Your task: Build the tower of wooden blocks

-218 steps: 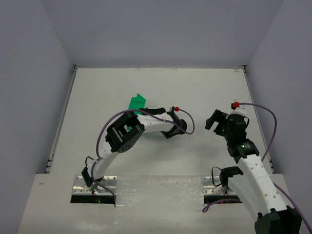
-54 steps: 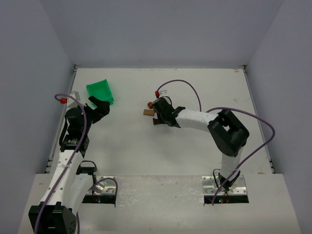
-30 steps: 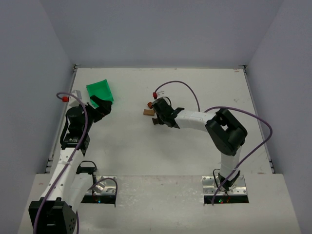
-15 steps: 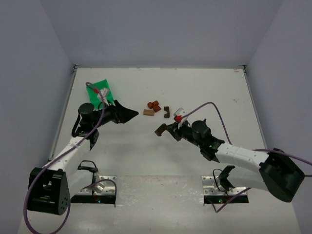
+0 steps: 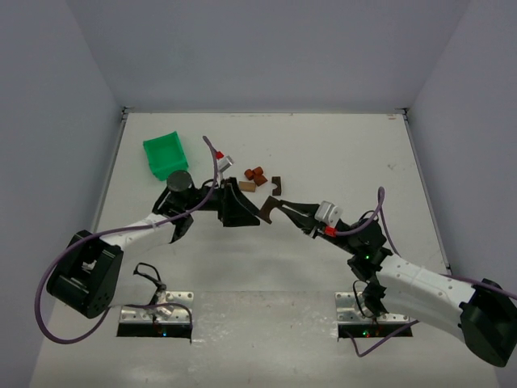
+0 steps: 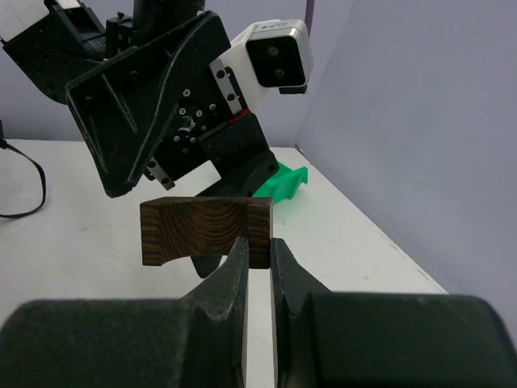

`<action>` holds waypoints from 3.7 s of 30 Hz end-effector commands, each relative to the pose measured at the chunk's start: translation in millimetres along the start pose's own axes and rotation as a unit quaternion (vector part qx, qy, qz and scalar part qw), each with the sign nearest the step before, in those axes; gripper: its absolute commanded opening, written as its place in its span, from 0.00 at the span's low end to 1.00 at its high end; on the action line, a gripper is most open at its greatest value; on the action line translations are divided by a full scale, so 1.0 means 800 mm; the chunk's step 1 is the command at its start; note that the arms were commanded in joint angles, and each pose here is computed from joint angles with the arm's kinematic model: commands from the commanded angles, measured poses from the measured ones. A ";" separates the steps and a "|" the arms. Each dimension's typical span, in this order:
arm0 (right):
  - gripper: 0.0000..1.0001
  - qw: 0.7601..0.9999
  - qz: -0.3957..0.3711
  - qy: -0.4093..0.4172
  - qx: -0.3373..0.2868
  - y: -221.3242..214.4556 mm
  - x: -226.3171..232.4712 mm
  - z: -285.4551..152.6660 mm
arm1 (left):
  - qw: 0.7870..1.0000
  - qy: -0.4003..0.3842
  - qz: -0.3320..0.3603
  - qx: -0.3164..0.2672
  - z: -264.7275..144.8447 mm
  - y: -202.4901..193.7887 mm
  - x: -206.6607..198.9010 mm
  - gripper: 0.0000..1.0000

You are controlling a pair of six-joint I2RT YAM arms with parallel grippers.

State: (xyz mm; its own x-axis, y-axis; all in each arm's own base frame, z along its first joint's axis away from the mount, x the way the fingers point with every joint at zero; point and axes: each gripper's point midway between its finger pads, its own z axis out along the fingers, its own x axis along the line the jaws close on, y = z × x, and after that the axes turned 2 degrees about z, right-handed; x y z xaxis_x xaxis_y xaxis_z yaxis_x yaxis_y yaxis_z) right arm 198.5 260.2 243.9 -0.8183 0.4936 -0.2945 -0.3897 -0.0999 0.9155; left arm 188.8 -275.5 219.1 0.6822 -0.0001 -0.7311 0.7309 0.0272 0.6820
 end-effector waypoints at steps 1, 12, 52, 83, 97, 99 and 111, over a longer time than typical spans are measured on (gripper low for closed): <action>0.00 0.997 -0.042 0.015 -0.061 0.046 -0.003 0.011 | 0.996 -0.059 0.073 0.002 0.008 0.017 -0.043 0.96; 0.00 0.997 -0.040 0.035 -0.059 0.040 0.009 0.008 | 0.995 -0.069 0.069 -0.009 0.007 0.021 -0.055 0.68; 0.03 0.996 -0.031 0.069 -0.054 0.031 0.021 0.019 | 0.988 -0.091 0.121 -0.043 0.004 0.028 -0.096 0.00; 0.99 0.739 0.115 -0.599 0.286 -0.122 -0.144 -0.231 | 0.821 0.493 0.256 0.128 -0.037 -0.013 0.165 0.00; 0.99 0.748 0.135 -0.593 0.265 -0.124 -0.136 -0.238 | 0.759 0.459 0.312 0.339 -0.011 -0.077 0.222 0.00; 0.99 0.747 0.130 -0.593 0.272 -0.126 -0.137 -0.239 | 0.755 0.444 0.330 0.351 -0.006 -0.080 0.225 0.00; 0.99 0.747 0.123 -0.587 0.288 -0.130 -0.136 -0.236 | 0.750 0.433 0.357 0.350 -0.007 -0.083 0.231 0.18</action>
State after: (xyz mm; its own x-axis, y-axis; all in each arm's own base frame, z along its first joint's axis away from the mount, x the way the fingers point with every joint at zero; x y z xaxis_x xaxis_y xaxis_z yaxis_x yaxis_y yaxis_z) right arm 244.4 55.3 115.6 0.2015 0.9795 0.0017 0.2756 -0.0583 0.9595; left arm 257.2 -262.5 22.1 0.8703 0.4203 0.2567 0.2686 -0.8420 0.4678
